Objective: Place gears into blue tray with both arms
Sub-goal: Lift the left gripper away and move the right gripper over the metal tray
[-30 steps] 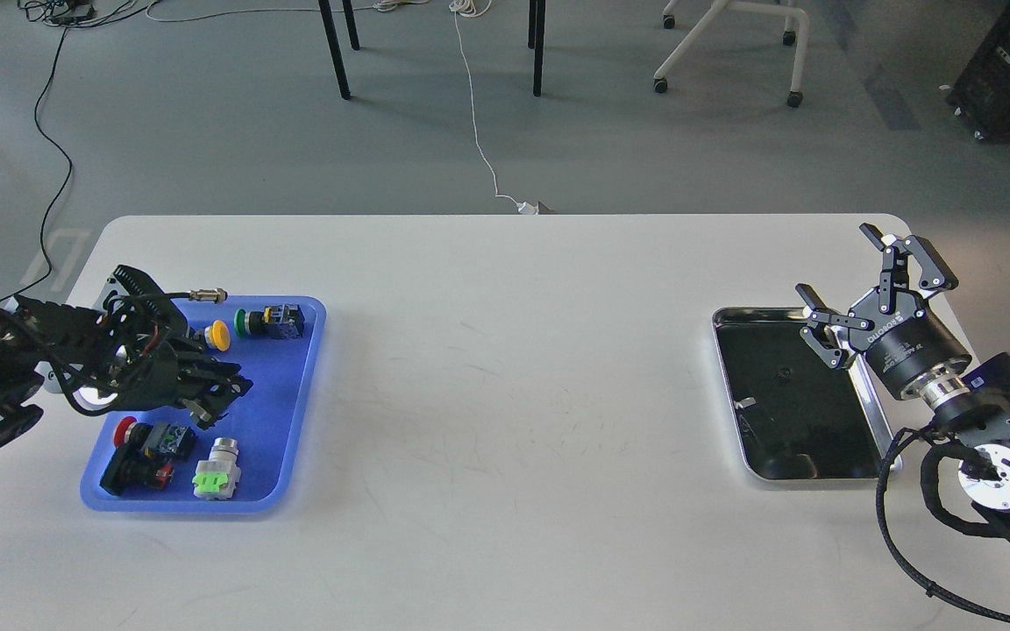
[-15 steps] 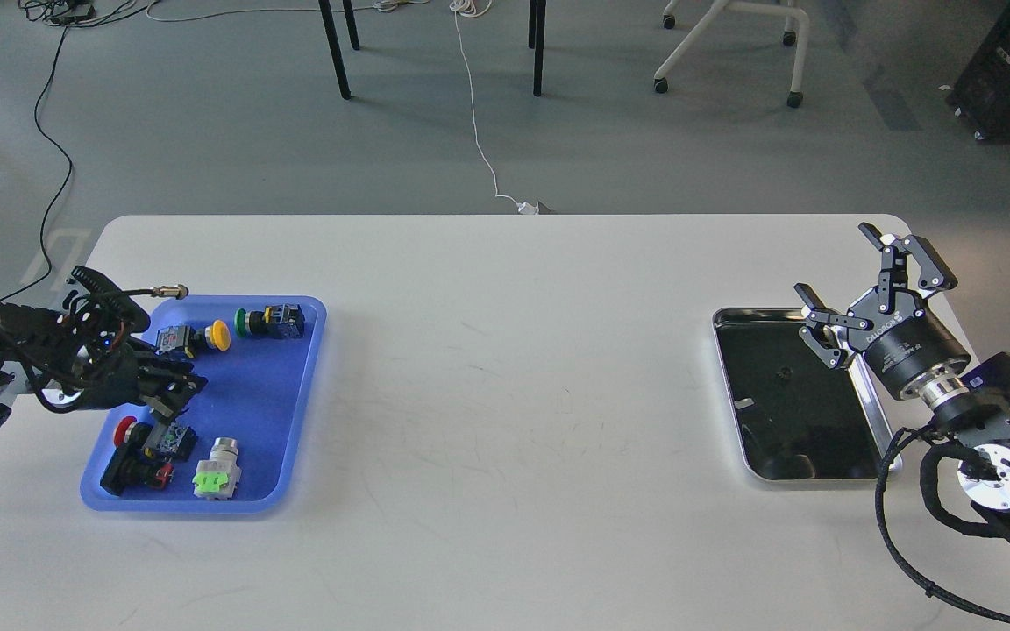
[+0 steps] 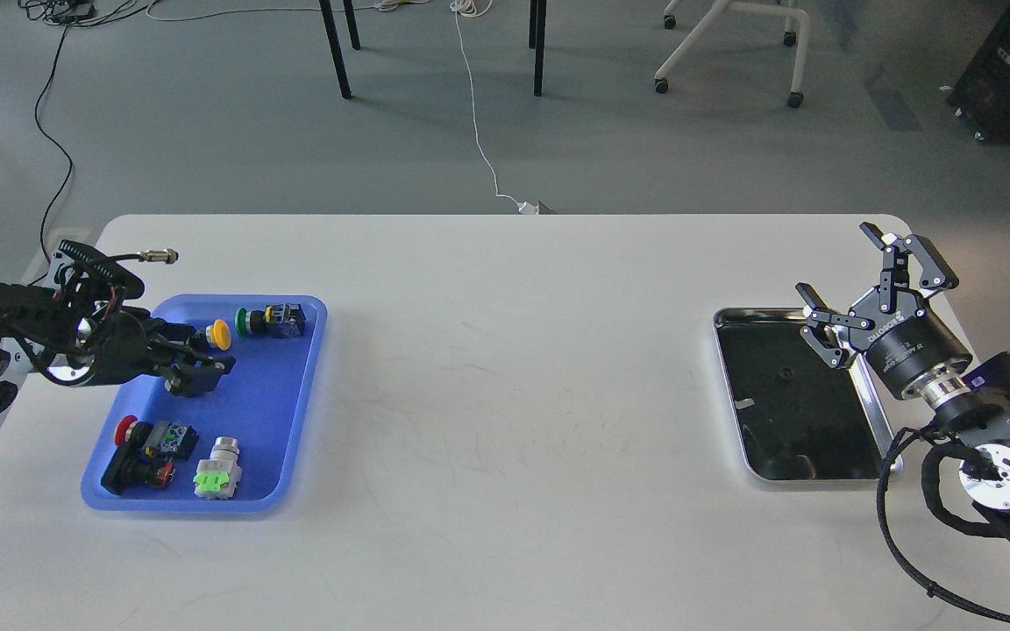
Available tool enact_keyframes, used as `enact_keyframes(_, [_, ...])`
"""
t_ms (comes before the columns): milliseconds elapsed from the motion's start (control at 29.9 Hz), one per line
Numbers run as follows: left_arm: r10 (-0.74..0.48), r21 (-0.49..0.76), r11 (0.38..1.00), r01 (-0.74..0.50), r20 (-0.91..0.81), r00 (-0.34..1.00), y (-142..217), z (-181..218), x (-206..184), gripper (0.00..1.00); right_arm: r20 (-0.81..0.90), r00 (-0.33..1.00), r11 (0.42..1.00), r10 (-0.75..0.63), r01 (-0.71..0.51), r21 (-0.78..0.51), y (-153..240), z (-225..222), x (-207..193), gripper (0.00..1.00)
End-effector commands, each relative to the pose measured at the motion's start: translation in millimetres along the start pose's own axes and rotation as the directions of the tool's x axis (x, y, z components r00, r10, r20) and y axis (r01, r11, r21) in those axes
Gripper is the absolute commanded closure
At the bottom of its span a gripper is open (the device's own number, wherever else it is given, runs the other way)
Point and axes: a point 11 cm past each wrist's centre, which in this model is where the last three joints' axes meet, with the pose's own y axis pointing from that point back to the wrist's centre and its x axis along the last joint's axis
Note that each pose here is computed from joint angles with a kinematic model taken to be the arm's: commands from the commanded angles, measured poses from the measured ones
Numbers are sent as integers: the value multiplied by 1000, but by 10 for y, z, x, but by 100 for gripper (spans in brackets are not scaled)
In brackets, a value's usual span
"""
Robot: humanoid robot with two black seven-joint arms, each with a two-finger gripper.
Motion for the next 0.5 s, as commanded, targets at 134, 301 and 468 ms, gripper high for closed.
enact_keyframes(134, [234,-315,866,-388,-431,871,83,846,857,7,-6,1000,1000,-3,3,-5,4,3,-3,2])
enact_keyframes(301, [128,-335,687,-646,-819,560,74,1139,935,2,-54,998,999,-29,28,-25,20,-64,-16,1])
enact_keyframes(468, [30,-145,529,-836,-982,189,36,1074,832,2,-311,933,979,-182,141,-148,56,-282,-125,2])
